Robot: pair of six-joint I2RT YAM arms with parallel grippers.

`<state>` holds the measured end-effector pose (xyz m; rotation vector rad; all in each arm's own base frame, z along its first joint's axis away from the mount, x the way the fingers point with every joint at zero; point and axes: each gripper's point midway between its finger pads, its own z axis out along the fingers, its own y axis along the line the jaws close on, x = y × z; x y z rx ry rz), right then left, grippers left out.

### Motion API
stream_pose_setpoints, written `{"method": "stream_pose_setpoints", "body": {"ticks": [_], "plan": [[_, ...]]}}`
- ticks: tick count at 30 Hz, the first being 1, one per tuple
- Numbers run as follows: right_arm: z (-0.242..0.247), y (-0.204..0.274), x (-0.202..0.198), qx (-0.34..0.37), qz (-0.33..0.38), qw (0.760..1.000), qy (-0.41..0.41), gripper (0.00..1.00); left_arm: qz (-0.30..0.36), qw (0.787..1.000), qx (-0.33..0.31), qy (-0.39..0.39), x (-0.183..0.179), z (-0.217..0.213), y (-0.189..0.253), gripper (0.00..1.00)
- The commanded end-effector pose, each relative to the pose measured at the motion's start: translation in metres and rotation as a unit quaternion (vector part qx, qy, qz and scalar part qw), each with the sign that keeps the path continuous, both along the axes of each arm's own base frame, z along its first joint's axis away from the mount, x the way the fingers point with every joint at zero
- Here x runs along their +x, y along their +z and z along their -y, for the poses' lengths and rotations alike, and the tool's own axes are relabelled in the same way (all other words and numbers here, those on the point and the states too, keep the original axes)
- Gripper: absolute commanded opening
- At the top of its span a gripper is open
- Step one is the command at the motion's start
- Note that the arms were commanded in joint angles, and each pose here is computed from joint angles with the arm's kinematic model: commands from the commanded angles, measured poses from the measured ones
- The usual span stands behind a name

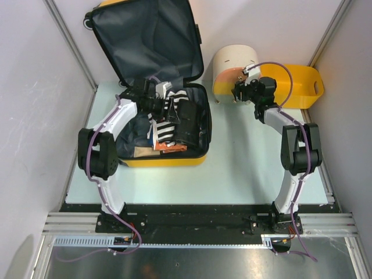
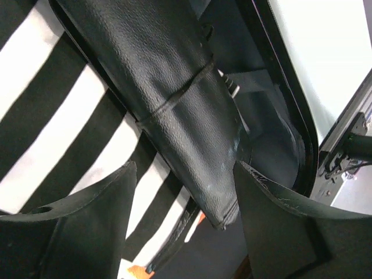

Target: Open, take out, and arrange the luggage

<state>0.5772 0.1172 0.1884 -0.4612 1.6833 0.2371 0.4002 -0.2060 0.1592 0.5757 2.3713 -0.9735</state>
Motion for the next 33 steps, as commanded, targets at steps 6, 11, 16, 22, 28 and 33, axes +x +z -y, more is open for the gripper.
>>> {"method": "stream_pose_setpoints", "body": {"ticks": [6, 11, 16, 22, 28, 33], "plan": [[-0.019, 0.067, -0.061, 0.042, -0.027, 0.995, 0.081, 0.71, -0.006, 1.000, -0.013, 0.023, 0.024, 0.026, 0.000, 0.69], [-0.023, 0.077, -0.080, 0.051, -0.043, 0.993, 0.096, 0.73, -0.025, 0.999, -0.004, 0.038, 0.028, 0.026, -0.014, 0.65], [-0.019, 0.077, -0.088, 0.046, -0.053, 0.994, 0.089, 0.74, -0.004, 1.000, -0.012, 0.001, 0.018, 0.044, -0.005, 0.48], [-0.018, 0.074, -0.089, 0.043, -0.058, 0.993, 0.089, 0.74, 0.043, 0.999, -0.013, -0.019, 0.010, 0.059, 0.022, 0.38], [-0.020, 0.074, -0.088, 0.051, -0.058, 0.993, 0.091, 0.75, 0.042, 0.999, -0.015, -0.016, 0.008, 0.060, 0.024, 0.23], [-0.020, 0.076, -0.087, 0.050, -0.053, 0.993, 0.093, 0.75, 0.041, 0.998, -0.046, -0.011, 0.005, 0.057, 0.049, 0.00]]}}
